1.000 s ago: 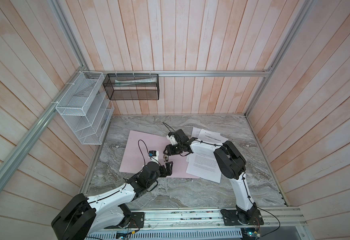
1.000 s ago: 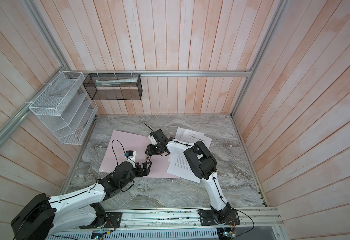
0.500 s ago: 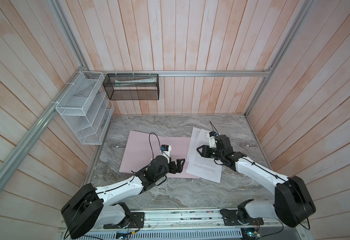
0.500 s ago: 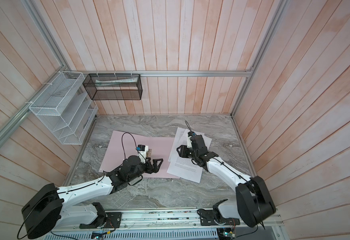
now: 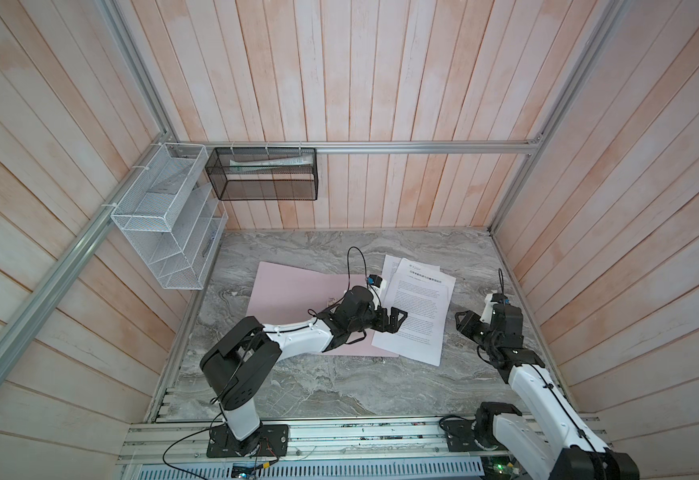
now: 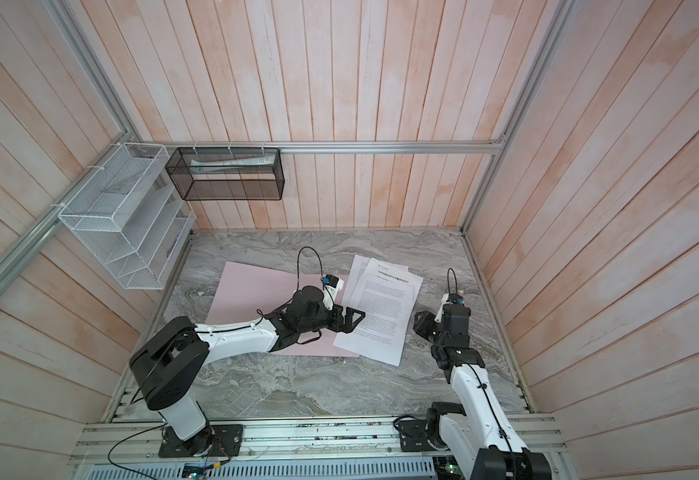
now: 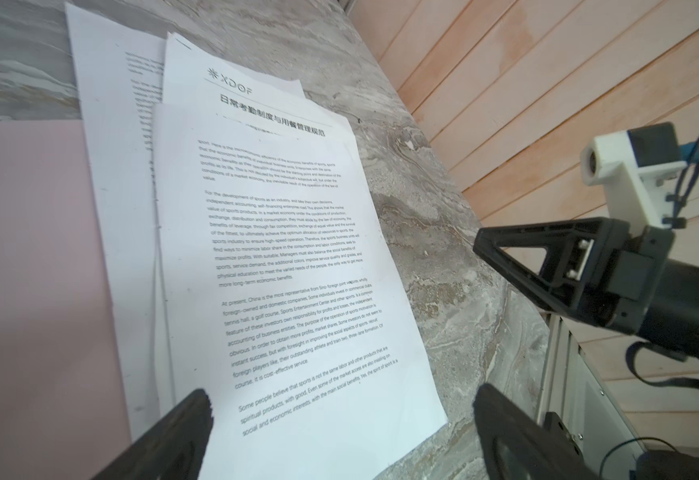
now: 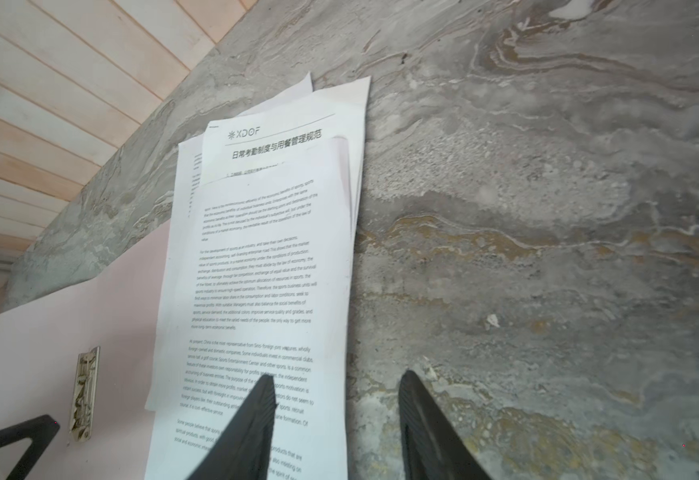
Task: Put the files into the folder
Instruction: 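Move both grippers to the white document stack's edges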
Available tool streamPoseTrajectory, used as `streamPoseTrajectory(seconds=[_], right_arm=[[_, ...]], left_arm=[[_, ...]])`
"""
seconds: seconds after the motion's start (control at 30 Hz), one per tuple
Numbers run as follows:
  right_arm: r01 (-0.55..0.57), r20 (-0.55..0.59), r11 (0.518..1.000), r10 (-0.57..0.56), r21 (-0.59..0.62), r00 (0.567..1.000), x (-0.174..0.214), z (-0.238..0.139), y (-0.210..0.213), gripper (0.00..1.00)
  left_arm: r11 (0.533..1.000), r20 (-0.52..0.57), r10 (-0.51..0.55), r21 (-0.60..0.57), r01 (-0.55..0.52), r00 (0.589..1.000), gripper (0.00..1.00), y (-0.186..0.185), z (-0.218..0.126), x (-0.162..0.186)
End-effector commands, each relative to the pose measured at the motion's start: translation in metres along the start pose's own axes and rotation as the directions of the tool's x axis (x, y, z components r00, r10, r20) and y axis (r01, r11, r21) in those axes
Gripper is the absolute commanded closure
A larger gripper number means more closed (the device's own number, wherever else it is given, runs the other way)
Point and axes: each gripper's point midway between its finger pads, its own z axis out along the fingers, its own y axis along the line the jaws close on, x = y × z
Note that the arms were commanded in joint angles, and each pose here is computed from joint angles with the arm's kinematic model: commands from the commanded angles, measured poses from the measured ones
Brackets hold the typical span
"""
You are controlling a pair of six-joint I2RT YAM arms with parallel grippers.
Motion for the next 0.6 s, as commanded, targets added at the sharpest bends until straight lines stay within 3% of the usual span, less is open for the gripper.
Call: streamPoseTrajectory(seconds=[0.0,0.1,0.2,0.33,0.57], right_arm=[[-0.021,0.006,0.993,0.021,-0.120,1.000,-0.013,0.006,0.011,0.56],[-0.016,0.037,0.982,0.023,-0.187,0.999,-0.036,0.018,0.024,0.57],[-0.014,-0.040,0.973,0.005,-0.230,0.999,-0.040,0.038,0.033,0.58],[-0.074,-0.183,0.963,0.026,-0.258,0.983,-0.010,0.056,0.029,0.60],[-0.121,-0.267,0.970,0.061,-0.212,0.962,0.036,0.052,0.007,0.64]], left_arm=[[0.997,-0.055,0.011,0.073,-0.007,0.998,0.01,-0.006,0.014,0.007],[0.996,-0.084,0.000,0.089,0.008,0.996,0.02,0.000,0.025,0.011],[0.995,-0.107,-0.013,0.101,0.024,0.994,0.02,0.006,0.033,0.014],[0.994,-0.126,-0.029,0.102,0.042,0.992,0.02,0.017,0.041,0.015],[0.992,-0.153,-0.054,0.104,0.070,0.987,0.03,0.028,0.048,0.024]])
